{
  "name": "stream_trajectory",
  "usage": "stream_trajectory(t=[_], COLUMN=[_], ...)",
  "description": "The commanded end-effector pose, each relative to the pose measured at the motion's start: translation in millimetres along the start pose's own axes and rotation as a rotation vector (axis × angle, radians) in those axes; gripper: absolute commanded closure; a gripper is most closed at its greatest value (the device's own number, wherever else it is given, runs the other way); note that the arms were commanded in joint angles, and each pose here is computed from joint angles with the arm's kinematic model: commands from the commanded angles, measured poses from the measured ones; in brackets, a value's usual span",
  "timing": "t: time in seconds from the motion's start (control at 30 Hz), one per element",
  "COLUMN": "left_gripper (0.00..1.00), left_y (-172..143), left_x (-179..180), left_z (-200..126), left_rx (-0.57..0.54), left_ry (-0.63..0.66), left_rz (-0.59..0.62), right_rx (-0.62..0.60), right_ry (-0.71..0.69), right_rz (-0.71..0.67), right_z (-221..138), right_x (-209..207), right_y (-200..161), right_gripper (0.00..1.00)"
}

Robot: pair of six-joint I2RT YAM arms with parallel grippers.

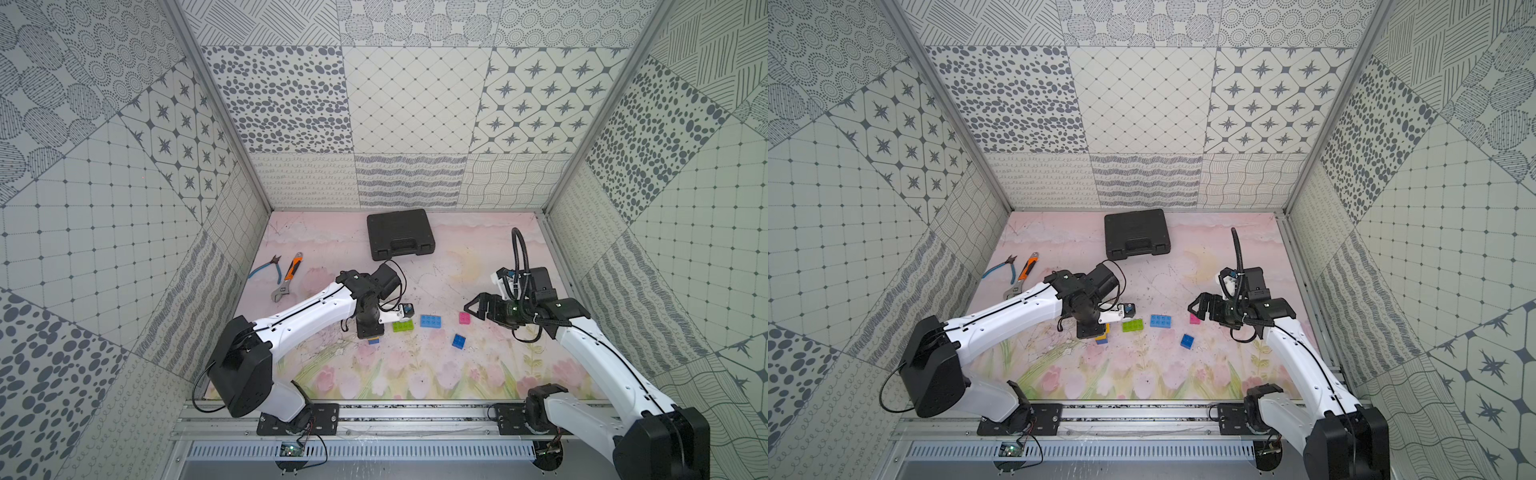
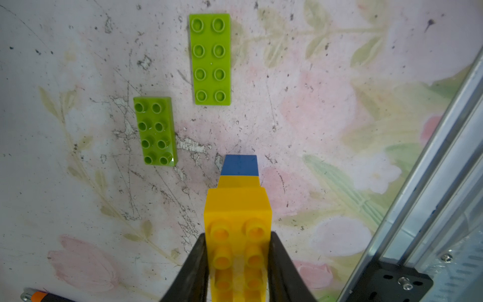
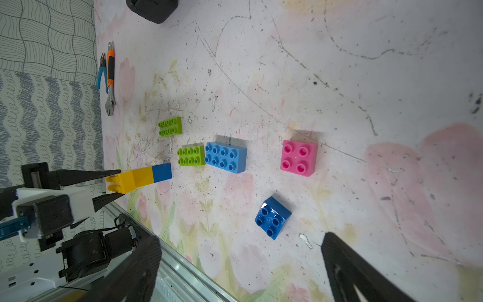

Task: Assemble a spoon with lego
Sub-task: Assemble the lego brick with the lego brick, then pick up the lego brick from the center of the board.

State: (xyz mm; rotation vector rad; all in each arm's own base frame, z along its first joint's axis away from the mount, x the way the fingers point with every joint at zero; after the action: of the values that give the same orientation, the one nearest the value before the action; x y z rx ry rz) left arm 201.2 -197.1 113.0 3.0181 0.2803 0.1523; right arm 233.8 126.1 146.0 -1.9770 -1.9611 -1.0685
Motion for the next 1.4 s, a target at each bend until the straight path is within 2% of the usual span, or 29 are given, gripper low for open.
stream_trajectory(t=[0.0,0.1,0.17,0.23,0.33,0.43,0.7,0.83,0.97,1.1,1.27,1.37], left_gripper=[0.77,0.75,0.63,0.46,0.34,0.27,0.21,0.19,0.21,0.21,0.23,0.24], left_y=[-6.3,-5.6,-3.4,-1.0,1.7,8.1,30.5,55.9,83.8,101.1,110.8,113.3], left_x=[-15.0,-13.6,-10.8,-6.4,-1.0,5.0,16.5,13.5,6.2,7.0,9.6,6.3], left_z=[5.5,4.3,0.0,-5.4,-12.0,-21.5,-61.9,-73.4,-63.9,-41.1,-14.2,2.0], left_rx=[0.025,0.022,0.008,-0.005,-0.009,-0.037,-0.129,-0.165,-0.192,-0.21,-0.18,-0.168], left_ry=[-0.088,-0.08,-0.062,-0.036,-0.011,0.016,0.079,0.101,0.048,0.026,-0.006,-0.029], left_rz=[0.031,0.026,0.02,0.017,0.014,0.01,0.021,0.097,0.132,0.115,0.045,0.044], right_rx=[-0.015,-0.016,-0.015,-0.019,-0.019,-0.027,-0.033,-0.051,-0.07,-0.09,-0.109,-0.112], right_ry=[0.01,0.01,0.011,0.012,0.011,0.021,0.018,0.046,0.06,0.05,0.045,0.047], right_rz=[-0.018,-0.02,-0.018,-0.019,-0.019,-0.019,-0.019,-0.017,-0.018,-0.016,-0.012,-0.009], right_z=[1.6,1.3,1.2,0.9,1.1,0.4,-1.9,-5.3,-12.6,-24.3,-35.7,-37.0], right_x=[0.2,0.4,0.7,1.0,0.9,3.5,5.1,12.1,20.1,22.4,21.8,20.7], right_y=[2.4,2.5,2.3,3.0,3.7,6.8,9.4,14.4,21.5,24.0,23.0,21.2], right_gripper=[0.02,0.02,0.02,0.02,0.02,0.02,0.02,0.02,0.02,0.02,0.02,0.02])
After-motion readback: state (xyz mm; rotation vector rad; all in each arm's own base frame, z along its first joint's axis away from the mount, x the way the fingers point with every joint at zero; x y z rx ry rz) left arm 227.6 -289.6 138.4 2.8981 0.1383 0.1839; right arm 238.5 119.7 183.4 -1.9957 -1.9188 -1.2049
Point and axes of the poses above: each gripper's point midway between its finger pads, its own z axis out along the fingers, its own x axis along the line the jaws close on, y = z × x, the point moved 1 cm from there along -z, back along the fingers, and after that the axes turned 3 degrees about -z, right-handed, at the moved point
